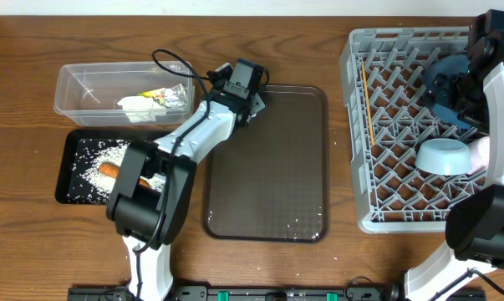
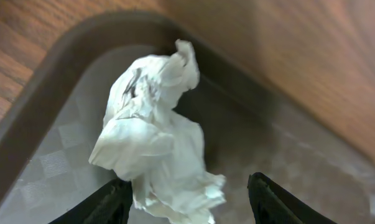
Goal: Sort waste into correct bins and load items into the dishwasher rack
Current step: 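Return the left gripper to the tray and grasp the remaining tissue scrap, then carry the tissue scrap left and drop it into the container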
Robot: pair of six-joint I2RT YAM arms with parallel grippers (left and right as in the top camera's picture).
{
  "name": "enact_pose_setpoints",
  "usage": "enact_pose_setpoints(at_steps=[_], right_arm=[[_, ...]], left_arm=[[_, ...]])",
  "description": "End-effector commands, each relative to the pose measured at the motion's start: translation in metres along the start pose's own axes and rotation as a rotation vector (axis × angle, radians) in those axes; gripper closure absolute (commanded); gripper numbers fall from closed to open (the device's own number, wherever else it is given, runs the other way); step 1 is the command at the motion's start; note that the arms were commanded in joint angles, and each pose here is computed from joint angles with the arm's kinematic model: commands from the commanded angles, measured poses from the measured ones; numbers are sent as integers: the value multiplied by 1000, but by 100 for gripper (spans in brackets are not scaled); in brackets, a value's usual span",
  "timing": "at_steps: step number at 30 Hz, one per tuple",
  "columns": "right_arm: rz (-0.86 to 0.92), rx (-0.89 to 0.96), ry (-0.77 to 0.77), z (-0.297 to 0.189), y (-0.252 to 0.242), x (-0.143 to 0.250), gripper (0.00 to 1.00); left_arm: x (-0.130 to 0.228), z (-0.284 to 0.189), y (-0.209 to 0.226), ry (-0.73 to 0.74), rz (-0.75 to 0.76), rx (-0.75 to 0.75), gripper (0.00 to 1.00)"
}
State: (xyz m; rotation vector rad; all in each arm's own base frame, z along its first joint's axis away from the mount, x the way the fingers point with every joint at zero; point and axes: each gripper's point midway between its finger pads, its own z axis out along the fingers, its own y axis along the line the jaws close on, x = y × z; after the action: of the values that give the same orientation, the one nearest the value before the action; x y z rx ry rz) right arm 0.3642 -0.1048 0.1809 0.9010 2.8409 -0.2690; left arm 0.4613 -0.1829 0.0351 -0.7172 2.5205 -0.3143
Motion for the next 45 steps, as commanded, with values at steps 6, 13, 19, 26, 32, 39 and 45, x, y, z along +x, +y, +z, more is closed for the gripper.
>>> enact_pose_setpoints(at_steps=[6,13,19,26,32,39,45], right_arm=[[2,1,-25,-8,-5,-1,1],[2,1,-25,-8,-5,-1,1],[2,1,-25,-8,-5,-1,1],[2,1,-25,-8,-5,-1,1],[2,1,-25,-8,-5,-1,1],[2,1,-25,-8,-5,-1,1],[2,1,-25,-8,-5,-1,1]], left_arm=[[2,16,7,1,-20,-39,41],[3,16,10,8,-18,-48,85],[9,6,18,38,-10,-87,94],[-28,-67,-6,-54,-26,16,94],[-105,-153,3,-332,-129,60,94],[-159,-172,66,-432,-247,-37,94],[-178,-141,126,-411,-327,-175,94]])
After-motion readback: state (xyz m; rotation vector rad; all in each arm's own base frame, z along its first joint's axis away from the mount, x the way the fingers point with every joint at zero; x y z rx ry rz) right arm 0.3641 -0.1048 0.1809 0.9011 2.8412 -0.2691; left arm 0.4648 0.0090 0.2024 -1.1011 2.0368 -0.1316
